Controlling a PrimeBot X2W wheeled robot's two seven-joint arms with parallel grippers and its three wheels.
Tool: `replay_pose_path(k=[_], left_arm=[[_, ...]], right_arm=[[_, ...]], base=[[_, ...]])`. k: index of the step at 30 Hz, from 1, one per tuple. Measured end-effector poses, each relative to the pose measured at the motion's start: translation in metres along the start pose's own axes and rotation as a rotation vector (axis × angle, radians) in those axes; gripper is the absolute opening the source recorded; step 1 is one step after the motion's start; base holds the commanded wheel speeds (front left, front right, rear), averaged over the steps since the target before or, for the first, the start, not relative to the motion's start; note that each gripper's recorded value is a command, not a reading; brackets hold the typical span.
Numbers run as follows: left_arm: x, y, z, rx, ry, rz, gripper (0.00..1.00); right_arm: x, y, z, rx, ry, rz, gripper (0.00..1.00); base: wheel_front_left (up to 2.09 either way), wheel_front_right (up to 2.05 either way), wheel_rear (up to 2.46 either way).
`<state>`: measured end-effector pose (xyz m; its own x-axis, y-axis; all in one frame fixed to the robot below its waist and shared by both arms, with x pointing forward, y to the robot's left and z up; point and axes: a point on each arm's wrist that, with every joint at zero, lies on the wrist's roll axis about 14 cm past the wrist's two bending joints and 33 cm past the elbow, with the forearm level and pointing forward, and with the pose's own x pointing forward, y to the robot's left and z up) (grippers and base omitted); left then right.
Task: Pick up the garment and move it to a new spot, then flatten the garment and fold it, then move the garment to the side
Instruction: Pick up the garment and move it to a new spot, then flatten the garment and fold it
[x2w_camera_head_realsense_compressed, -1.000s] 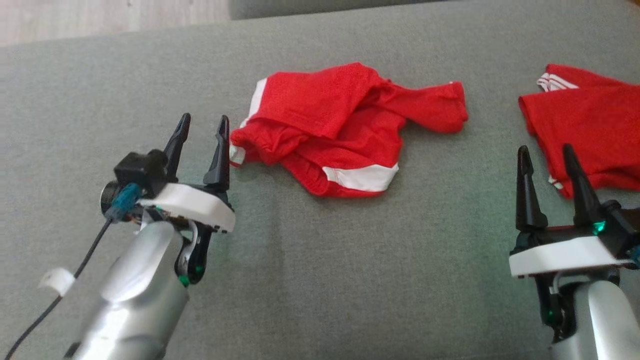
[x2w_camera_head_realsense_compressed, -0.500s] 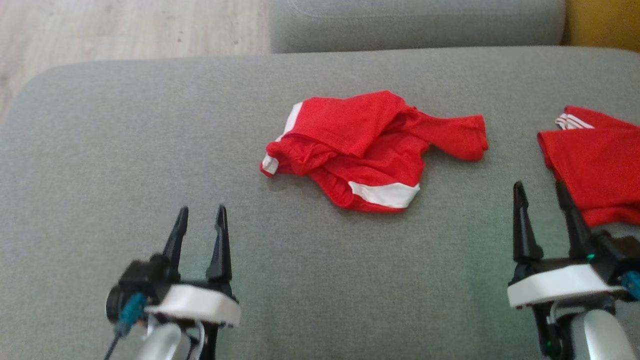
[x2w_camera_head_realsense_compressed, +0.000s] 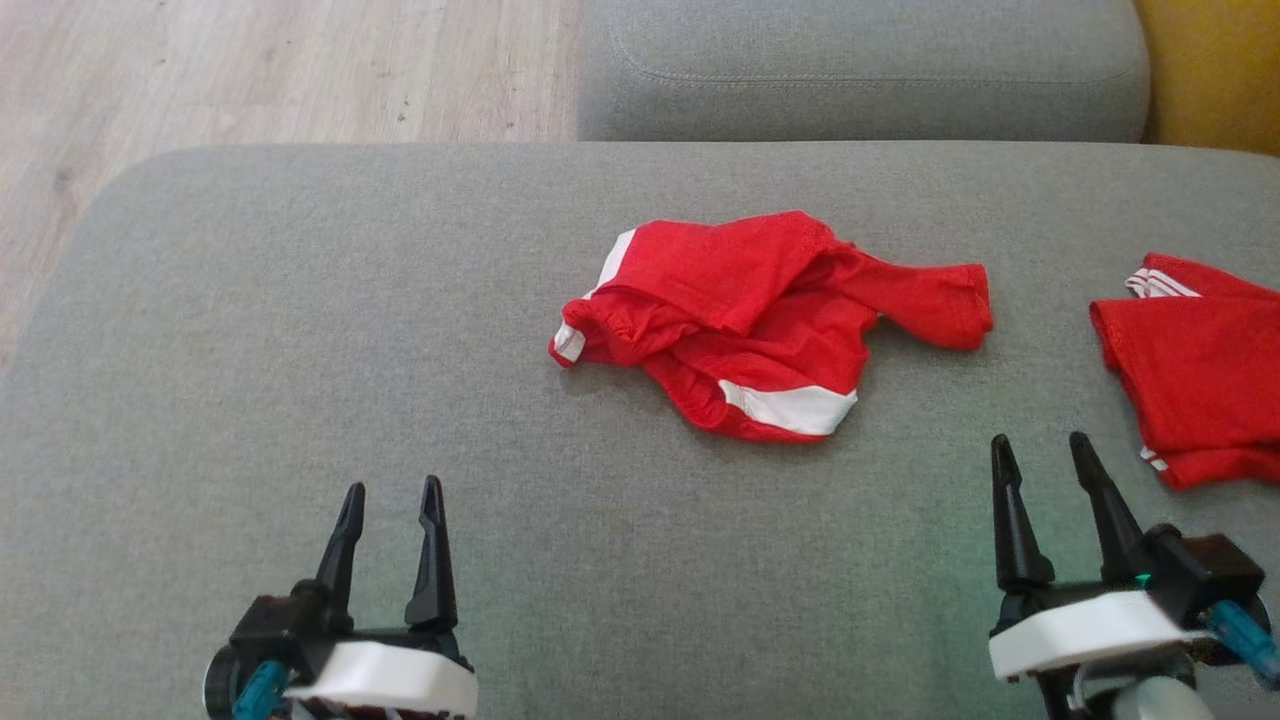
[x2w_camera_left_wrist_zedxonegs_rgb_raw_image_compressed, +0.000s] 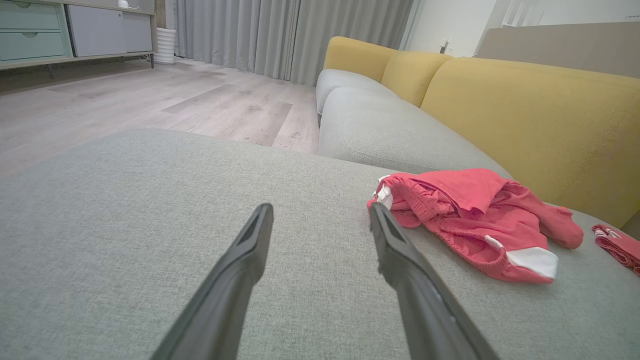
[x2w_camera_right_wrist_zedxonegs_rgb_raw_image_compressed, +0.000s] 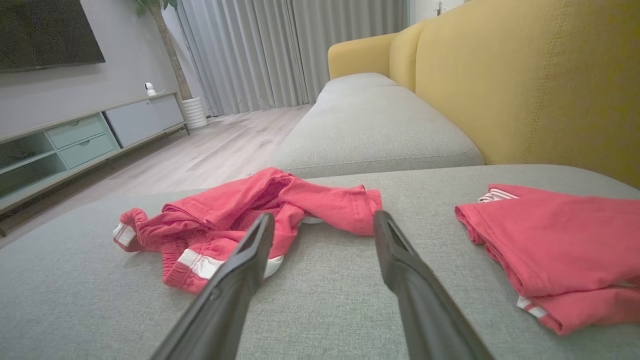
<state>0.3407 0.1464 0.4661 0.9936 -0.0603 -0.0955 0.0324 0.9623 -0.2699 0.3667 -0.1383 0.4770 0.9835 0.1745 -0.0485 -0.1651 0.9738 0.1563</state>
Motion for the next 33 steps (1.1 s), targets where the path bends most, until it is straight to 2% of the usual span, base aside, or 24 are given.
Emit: replay_pose_path(k=[23, 27, 33], left_arm=[[0.009, -0.009, -0.008, 0.015, 0.041, -0.037, 1.00], [0.025, -0.037, -0.009, 0.055, 0.061, -0.144, 1.00], [0.059, -0.120, -0.004, 0.075, 0.071, -0.400, 1.00]], right_arm=[[0.000, -0.006, -0.013, -0.001, 0.038, -0.019, 1.00], [0.007, -0.011, -0.012, -0.002, 0.035, -0.030, 1.00], [0.018, -0.023, -0.001, -0.017, -0.001, -0.061, 1.00]], base=[[0.00, 0.00, 0.00], [0.00, 0.00, 0.00], [0.00, 0.00, 0.00]])
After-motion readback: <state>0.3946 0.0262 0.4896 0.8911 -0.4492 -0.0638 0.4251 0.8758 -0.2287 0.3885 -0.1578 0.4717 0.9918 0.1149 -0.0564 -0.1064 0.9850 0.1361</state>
